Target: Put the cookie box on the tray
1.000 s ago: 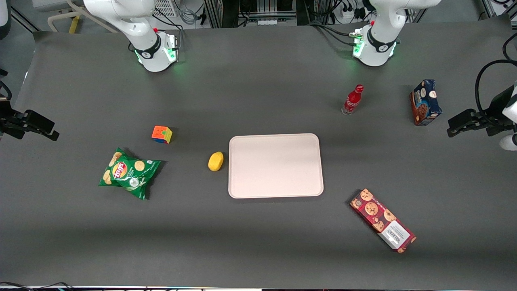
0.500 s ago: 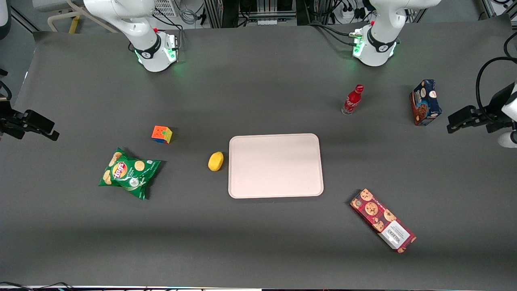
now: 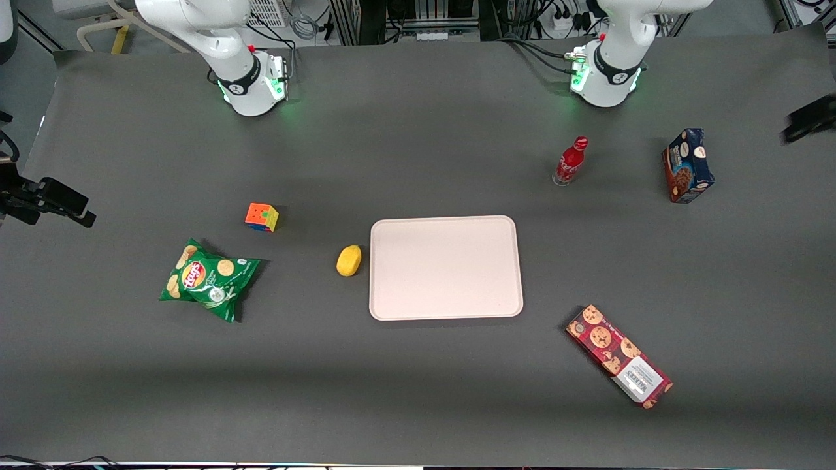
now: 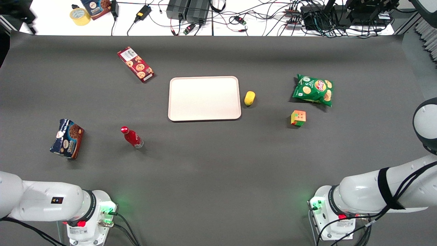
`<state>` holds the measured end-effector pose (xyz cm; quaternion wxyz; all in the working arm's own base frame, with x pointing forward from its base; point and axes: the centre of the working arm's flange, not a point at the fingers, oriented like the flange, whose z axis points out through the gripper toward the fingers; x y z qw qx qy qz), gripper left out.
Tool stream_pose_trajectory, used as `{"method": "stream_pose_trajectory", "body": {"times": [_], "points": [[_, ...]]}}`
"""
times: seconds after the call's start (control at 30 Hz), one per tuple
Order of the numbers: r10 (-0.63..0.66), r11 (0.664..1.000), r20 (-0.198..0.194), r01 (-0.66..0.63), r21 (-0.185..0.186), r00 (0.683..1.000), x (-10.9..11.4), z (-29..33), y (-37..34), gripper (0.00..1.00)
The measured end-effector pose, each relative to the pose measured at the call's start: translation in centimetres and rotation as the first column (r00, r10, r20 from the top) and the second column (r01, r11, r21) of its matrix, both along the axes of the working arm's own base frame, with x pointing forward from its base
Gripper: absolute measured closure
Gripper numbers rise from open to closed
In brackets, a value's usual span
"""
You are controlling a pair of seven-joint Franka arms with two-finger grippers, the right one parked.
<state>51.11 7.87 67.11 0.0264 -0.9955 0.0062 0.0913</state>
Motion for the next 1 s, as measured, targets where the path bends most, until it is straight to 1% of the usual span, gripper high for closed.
{"method": "stream_pose_trajectory", "body": {"times": [0.1,0.2,0.33,0.43,0.6,0.7,0.87,1.0], "points": [[0.011,1.000,-0.017,-0.011,-0.006,1.000,-1.0,-0.9,3.2,0.00],[0.012,1.000,-0.023,-0.012,-0.008,1.000,-1.2,-3.9,5.1,0.00],[0.005,1.000,-0.026,-0.005,-0.016,1.000,-1.2,-10.7,5.9,0.00],[0.000,1.000,-0.032,0.000,-0.024,0.999,-1.8,-16.6,6.2,0.00],[-0.010,0.999,-0.041,0.008,-0.042,0.999,-4.2,-25.5,6.3,0.00],[-0.027,0.998,-0.045,0.025,-0.050,0.999,-6.0,-29.3,6.8,0.00],[-0.041,0.997,-0.041,0.039,-0.059,0.998,-8.8,-32.9,8.7,0.00],[-0.043,0.997,-0.028,0.041,-0.066,0.999,-10.3,-34.2,9.3,0.00]]}}
